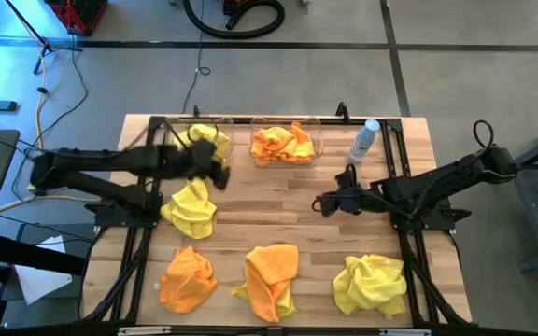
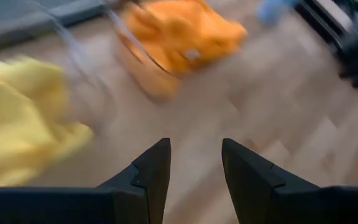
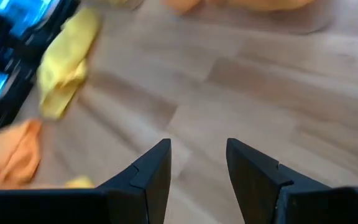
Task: Sort microfiber towel by color & place in baskets
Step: Put the yellow microfiber towel into the left transparent bin
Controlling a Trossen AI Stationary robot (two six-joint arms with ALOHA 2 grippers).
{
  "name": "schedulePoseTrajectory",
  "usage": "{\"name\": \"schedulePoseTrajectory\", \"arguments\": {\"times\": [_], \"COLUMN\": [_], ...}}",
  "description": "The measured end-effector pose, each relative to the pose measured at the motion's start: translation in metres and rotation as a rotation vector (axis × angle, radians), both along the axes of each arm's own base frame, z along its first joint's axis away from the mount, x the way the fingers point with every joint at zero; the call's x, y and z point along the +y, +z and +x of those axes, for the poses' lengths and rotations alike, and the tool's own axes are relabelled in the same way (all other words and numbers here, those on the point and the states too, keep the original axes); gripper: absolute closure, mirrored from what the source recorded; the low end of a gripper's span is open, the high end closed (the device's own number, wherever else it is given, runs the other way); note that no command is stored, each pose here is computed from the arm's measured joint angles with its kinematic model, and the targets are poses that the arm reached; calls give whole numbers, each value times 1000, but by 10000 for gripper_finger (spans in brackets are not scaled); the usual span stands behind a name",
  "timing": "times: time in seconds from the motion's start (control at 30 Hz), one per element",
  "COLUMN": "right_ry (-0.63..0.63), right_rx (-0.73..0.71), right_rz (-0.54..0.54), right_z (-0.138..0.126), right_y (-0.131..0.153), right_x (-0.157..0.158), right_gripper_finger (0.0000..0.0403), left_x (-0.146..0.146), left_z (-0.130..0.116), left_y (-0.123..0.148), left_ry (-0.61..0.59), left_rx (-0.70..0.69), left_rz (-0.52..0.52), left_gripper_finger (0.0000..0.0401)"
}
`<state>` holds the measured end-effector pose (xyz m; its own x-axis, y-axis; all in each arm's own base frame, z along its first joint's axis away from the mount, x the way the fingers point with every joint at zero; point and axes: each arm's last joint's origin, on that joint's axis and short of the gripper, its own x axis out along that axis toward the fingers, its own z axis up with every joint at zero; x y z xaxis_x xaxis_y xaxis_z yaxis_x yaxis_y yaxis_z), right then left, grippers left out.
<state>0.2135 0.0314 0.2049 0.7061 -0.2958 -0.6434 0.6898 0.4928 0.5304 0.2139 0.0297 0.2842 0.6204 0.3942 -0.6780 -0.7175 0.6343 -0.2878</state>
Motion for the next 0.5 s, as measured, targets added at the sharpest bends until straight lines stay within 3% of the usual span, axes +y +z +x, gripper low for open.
{"name": "schedulePoseTrajectory", "arguments": {"times": [0.2, 0.5], "right_ry": [126, 210], "right_rx": [-2, 13], "right_rz": [-5, -15], "right_z": [0, -2], "right_y": [1, 1], "right_x": [12, 21], "right_gripper_finger": [254, 254], "left_x": [-49, -99], "left_z": [19, 26], "left_y": [-22, -46], "left_ry": [-79, -68], "left_rx": [53, 82], "left_rz": [-55, -126], "left_gripper_finger": [270, 270]}}
